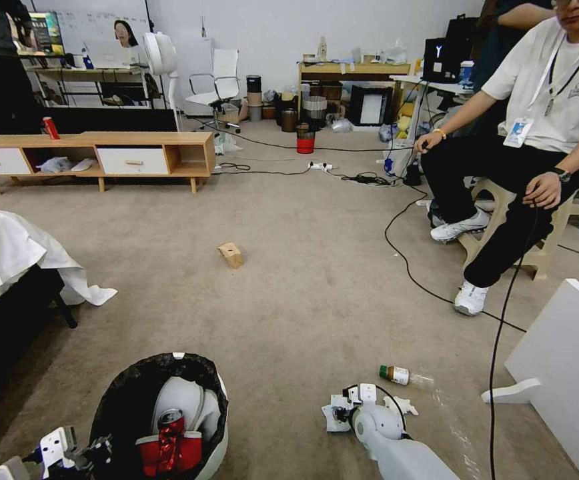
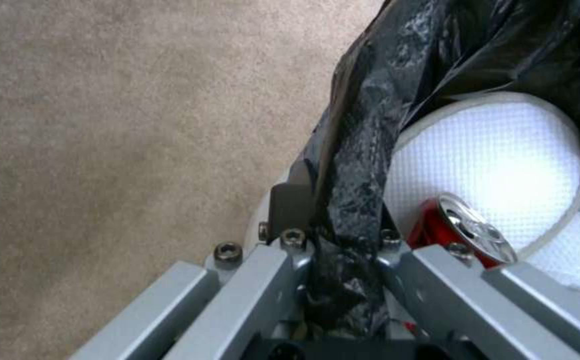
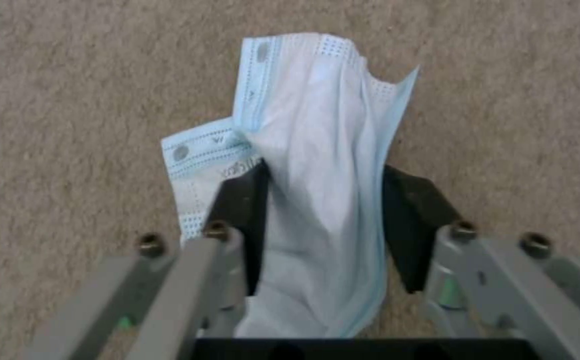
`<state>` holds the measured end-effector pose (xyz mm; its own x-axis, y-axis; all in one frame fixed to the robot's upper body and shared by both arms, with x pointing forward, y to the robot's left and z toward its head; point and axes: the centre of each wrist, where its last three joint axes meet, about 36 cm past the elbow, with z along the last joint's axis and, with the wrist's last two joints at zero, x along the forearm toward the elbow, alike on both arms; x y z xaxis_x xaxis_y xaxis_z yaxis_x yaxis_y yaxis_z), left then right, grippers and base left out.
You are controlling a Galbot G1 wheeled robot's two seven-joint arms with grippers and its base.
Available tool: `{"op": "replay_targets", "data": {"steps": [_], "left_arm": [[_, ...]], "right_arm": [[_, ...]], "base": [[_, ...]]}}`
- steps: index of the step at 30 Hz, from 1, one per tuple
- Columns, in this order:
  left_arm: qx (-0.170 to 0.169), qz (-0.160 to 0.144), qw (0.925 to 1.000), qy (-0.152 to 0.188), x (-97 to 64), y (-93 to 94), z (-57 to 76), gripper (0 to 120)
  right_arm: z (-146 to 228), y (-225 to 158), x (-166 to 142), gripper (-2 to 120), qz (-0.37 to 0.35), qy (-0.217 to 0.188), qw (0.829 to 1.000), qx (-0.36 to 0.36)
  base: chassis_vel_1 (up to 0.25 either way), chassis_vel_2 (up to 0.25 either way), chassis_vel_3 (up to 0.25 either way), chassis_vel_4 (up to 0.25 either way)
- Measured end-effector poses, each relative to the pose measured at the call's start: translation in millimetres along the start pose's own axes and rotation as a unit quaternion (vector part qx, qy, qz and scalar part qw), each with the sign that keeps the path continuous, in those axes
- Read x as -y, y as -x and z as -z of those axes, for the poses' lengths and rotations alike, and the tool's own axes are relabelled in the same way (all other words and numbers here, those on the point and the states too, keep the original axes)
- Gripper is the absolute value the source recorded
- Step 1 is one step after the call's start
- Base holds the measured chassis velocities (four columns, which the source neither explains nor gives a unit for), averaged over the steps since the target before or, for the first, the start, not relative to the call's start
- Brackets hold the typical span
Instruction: Pick up the trash bin and place the garbage on the floor into it.
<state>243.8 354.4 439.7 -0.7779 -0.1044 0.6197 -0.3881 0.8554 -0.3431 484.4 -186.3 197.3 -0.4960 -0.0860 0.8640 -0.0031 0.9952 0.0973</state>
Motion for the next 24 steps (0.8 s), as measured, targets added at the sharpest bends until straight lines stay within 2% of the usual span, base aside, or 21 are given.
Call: {"op": "replay_targets", "data": {"steps": [1,4,9,16,24], "left_arm": [[0.0,0.0,1.0,0.0,0.3,0.2,0.0,2],[0.0,-0.001,1.0,-0.001,0.5,0.4,-0.2,2],[0.0,-0.001,1.0,-0.002,1.3,1.0,-0.9,2],[-0.002,0.001,1.0,0.0,4.4,1.4,-0.9,2],[-0.004,-0.007,1.0,-0.001,10.4,-1.4,2.7,2]], "right_arm": [[-2,0,-1,27,0.001,-0.003,1.0,-0.001],[-4,-1,-2,20,0.002,-0.005,1.0,-0.002],[-11,-4,-5,0,0.011,-0.009,1.0,-0.006],[-8,-25,-9,0,0.037,-0.001,0.999,0.003],[18,-64,0,0,0.051,-0.005,0.998,0.047]], "base": [[0.0,0.0,0.0,0.0],[0.0,0.0,0.0,0.0],[0.0,0.0,0.0,0.0],[0.0,0.0,0.0,0.0],[0.0,0.0,0.0,0.0]]}}
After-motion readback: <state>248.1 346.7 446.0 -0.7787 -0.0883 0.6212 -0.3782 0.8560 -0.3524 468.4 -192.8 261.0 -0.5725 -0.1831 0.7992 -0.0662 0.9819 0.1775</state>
